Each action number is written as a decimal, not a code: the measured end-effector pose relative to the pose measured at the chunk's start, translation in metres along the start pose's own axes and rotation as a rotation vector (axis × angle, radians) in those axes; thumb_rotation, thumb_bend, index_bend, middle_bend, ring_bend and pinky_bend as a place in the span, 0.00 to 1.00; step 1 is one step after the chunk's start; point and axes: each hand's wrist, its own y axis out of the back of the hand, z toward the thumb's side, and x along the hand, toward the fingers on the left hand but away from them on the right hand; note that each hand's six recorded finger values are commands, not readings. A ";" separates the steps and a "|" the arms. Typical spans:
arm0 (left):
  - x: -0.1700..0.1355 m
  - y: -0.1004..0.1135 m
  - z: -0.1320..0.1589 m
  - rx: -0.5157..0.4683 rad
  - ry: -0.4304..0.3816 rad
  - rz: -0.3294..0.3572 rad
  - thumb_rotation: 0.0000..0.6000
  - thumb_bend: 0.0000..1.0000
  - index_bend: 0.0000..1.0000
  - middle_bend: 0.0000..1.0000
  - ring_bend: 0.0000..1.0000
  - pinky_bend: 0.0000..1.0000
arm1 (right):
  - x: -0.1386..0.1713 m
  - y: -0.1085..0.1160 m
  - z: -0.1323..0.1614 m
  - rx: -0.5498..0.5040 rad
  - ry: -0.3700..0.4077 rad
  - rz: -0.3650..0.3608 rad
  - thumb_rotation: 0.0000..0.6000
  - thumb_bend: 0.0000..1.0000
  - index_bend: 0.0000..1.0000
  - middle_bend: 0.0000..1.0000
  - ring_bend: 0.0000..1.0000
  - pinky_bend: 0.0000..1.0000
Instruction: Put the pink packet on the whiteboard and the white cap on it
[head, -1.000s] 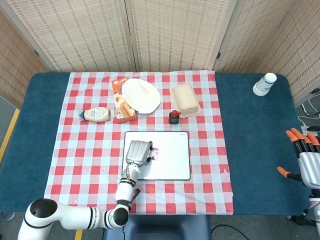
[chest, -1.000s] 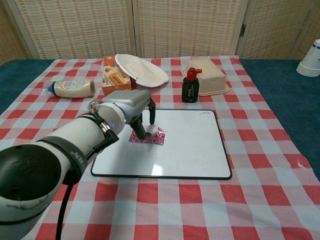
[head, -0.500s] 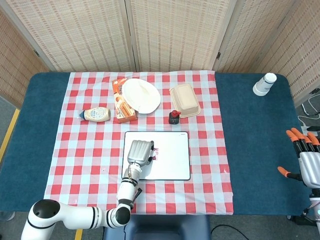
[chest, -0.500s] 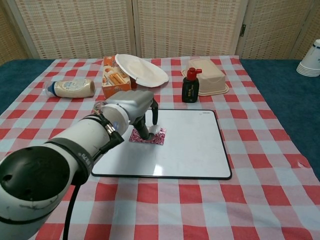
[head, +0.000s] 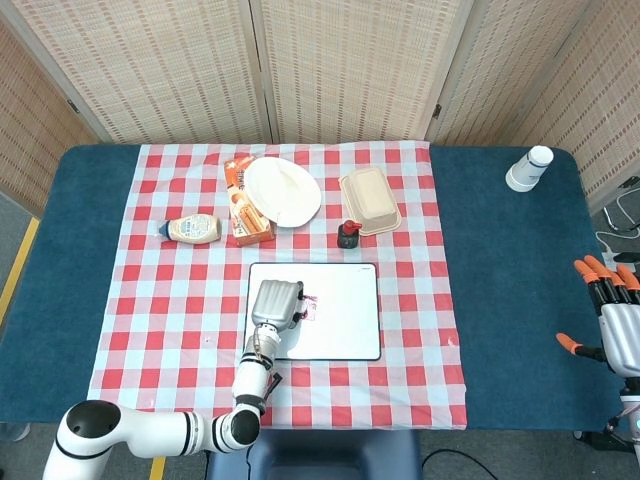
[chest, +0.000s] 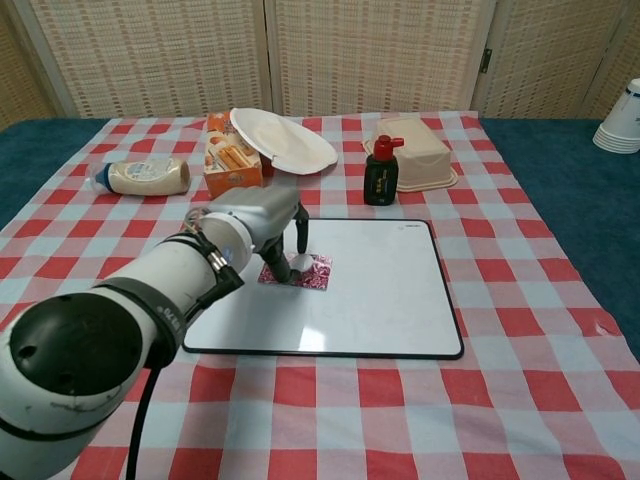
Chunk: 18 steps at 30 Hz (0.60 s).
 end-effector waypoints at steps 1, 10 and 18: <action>0.000 0.001 0.000 -0.004 0.000 0.002 1.00 0.32 0.44 0.99 0.99 1.00 | 0.000 0.000 0.000 0.000 0.000 0.000 1.00 0.00 0.07 0.00 0.00 0.02; -0.003 -0.004 -0.021 -0.014 0.008 0.005 1.00 0.28 0.41 0.98 0.99 1.00 | 0.000 0.000 0.001 0.000 0.000 -0.001 1.00 0.00 0.07 0.00 0.00 0.02; -0.004 0.007 -0.046 -0.006 0.000 0.064 1.00 0.27 0.40 0.98 0.98 0.99 | 0.000 0.001 -0.002 -0.004 -0.006 -0.005 1.00 0.00 0.07 0.00 0.00 0.02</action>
